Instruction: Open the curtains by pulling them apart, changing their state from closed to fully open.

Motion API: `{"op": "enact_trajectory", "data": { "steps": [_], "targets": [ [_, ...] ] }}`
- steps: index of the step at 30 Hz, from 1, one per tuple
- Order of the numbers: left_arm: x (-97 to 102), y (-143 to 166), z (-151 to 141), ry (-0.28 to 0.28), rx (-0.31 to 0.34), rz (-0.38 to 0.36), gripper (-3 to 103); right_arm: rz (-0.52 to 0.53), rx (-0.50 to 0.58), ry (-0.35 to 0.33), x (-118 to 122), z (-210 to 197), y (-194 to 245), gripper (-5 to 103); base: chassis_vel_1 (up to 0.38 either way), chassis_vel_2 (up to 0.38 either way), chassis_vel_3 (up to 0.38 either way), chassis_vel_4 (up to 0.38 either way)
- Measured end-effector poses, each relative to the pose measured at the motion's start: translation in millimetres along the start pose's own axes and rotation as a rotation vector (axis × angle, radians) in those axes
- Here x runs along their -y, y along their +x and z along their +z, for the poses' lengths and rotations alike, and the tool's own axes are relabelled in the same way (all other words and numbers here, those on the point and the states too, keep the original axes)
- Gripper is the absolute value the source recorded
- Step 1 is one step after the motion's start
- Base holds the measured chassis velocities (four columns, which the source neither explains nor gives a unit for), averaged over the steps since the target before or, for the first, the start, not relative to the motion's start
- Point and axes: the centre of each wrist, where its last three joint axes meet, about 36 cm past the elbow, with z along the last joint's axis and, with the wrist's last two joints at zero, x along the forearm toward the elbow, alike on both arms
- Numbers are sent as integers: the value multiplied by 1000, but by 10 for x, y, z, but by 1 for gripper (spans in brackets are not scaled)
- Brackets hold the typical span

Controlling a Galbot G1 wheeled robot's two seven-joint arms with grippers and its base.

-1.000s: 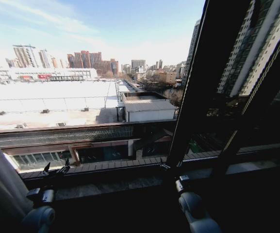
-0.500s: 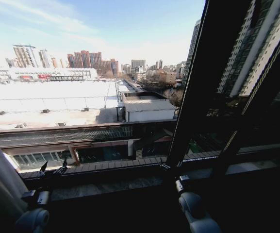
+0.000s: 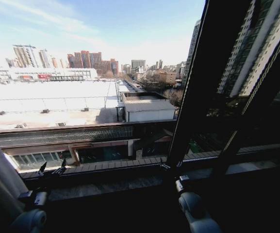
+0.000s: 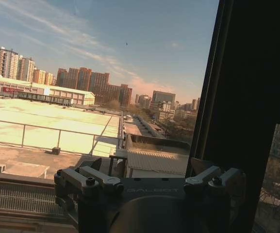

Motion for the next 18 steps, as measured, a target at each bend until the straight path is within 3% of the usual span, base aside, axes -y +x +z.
{"op": "enact_trajectory", "data": {
  "steps": [18],
  "targets": [
    [3, -3, -2, 1, 0, -2, 100, 0, 0, 0, 0, 0, 0, 100, -11, -11, 10, 11]
  ]
}}
